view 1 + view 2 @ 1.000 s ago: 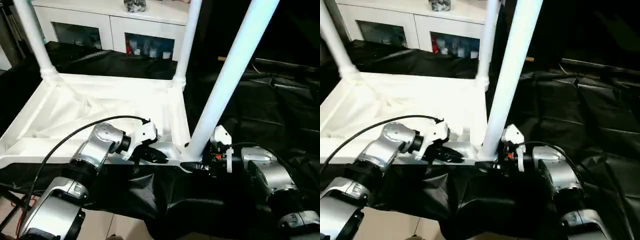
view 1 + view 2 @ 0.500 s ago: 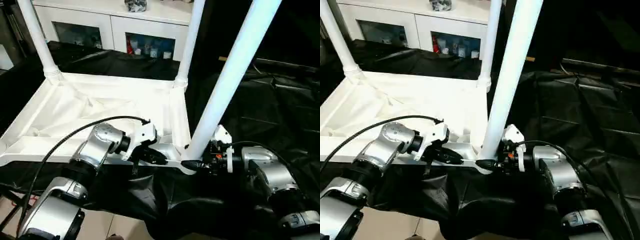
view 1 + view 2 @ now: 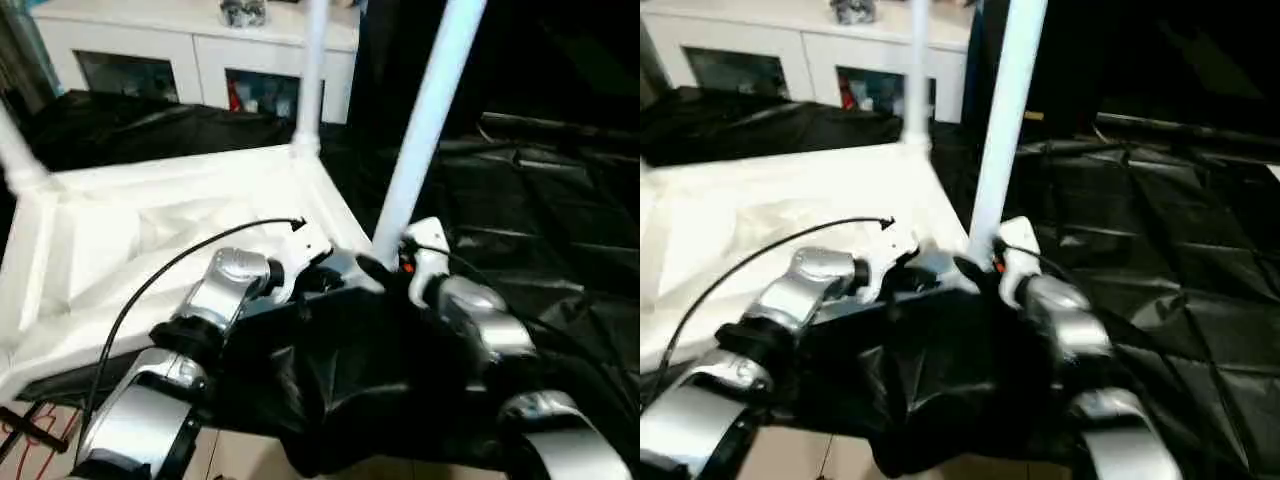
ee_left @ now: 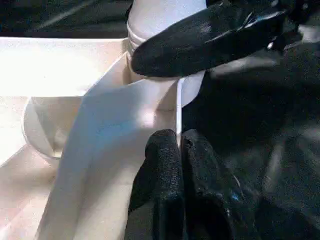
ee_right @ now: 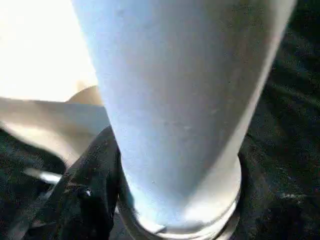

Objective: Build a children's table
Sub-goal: Rotate leg to tighten

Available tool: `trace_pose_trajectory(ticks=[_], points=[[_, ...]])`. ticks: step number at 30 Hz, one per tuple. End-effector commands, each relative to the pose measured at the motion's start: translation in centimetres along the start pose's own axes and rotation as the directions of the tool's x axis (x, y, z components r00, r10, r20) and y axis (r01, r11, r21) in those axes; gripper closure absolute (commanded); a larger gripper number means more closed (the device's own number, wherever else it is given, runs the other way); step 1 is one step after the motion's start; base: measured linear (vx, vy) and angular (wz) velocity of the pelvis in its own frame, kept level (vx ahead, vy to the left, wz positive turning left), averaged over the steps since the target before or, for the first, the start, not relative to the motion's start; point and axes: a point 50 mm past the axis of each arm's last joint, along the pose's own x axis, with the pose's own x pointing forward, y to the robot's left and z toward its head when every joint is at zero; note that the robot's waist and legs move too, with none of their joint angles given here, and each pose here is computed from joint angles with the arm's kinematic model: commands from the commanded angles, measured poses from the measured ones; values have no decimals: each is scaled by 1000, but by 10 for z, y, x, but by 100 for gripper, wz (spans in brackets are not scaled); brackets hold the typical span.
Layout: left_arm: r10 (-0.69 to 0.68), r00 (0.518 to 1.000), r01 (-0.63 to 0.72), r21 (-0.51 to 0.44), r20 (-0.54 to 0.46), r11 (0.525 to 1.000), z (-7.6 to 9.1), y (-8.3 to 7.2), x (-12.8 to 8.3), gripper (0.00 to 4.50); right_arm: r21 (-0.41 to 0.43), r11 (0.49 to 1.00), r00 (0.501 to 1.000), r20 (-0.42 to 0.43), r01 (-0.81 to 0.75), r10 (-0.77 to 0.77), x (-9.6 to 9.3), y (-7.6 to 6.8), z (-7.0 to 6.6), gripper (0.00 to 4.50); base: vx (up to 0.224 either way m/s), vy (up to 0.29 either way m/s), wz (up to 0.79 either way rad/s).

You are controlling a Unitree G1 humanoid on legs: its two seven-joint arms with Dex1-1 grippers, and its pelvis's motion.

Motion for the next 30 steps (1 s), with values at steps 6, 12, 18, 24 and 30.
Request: trace_pose_trajectory(ticks=[6,12,18,24,30], points=[[-150,983,144,67,103,987,23,-24,19,450,17,994,992,-61,-110,111,14,28,-15,88,0,0,0],[-265,960,256,101,92,961,15,-24,3,450,-66,958,960,6,-280,281,4,28,-7,73,0,0,0],[-334,941,326,128,46,937,6,-21,-10,450,-86,852,857,-54,-516,513,-19,24,-10,73,0,0,0],[-383,924,379,132,9,916,0,-16,-22,450,-72,736,736,-155,-673,658,-44,21,-22,73,0,0,0],[-396,918,394,127,-10,910,-5,-13,-30,450,-19,669,660,-186,-743,728,-55,24,-28,114,0,0,0]])
